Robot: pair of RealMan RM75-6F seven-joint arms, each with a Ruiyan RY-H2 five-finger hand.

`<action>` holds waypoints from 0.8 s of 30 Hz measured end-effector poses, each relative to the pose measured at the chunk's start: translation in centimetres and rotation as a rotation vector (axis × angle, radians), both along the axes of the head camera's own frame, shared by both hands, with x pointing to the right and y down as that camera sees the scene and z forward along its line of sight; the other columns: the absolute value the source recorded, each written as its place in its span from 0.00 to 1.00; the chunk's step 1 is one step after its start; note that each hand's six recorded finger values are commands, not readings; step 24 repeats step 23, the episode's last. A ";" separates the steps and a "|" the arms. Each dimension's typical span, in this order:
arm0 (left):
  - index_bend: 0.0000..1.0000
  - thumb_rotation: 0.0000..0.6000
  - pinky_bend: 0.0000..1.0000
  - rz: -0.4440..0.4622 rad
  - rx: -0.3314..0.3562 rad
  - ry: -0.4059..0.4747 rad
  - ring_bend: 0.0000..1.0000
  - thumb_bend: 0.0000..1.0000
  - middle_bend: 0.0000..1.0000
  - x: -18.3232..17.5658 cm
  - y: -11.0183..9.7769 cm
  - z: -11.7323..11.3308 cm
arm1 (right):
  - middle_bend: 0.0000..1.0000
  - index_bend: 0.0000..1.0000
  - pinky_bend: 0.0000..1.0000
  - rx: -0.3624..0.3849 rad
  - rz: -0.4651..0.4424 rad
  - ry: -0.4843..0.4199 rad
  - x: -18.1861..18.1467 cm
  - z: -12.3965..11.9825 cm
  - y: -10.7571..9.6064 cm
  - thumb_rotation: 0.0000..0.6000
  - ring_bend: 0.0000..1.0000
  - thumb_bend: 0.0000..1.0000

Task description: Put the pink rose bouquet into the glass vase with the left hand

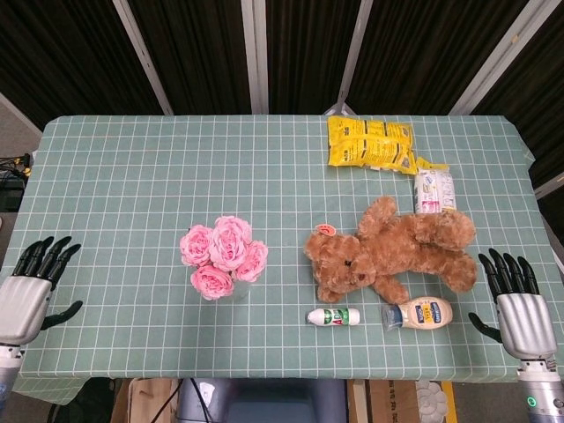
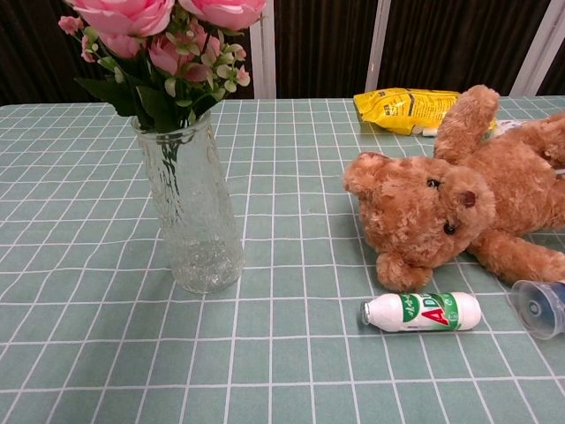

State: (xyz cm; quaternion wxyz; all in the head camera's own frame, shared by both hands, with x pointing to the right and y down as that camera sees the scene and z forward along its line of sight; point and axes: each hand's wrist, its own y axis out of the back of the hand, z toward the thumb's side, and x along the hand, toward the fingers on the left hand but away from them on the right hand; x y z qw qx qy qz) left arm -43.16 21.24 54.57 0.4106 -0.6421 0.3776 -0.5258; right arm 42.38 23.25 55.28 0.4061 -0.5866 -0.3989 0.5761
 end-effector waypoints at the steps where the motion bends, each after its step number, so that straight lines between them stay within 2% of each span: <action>1: 0.13 1.00 0.07 0.000 -0.004 0.004 0.00 0.24 0.06 0.0 0.2 0.1 | 0.06 0.00 0.00 0.002 -0.001 0.001 0.0 0.0 0.0 1.00 0.04 0.19; 9: 0.14 1.00 0.07 -0.031 0.013 0.024 0.00 0.24 0.06 -0.8 1.5 -0.1 | 0.06 0.00 0.00 -0.002 -0.008 0.002 -0.2 0.1 0.1 1.00 0.04 0.19; 24: 0.15 1.00 0.07 -0.116 0.067 -0.017 0.00 0.24 0.06 -3.4 0.6 -1.3 | 0.06 0.00 0.00 -0.003 0.024 0.008 0.5 -0.6 0.0 1.00 0.04 0.19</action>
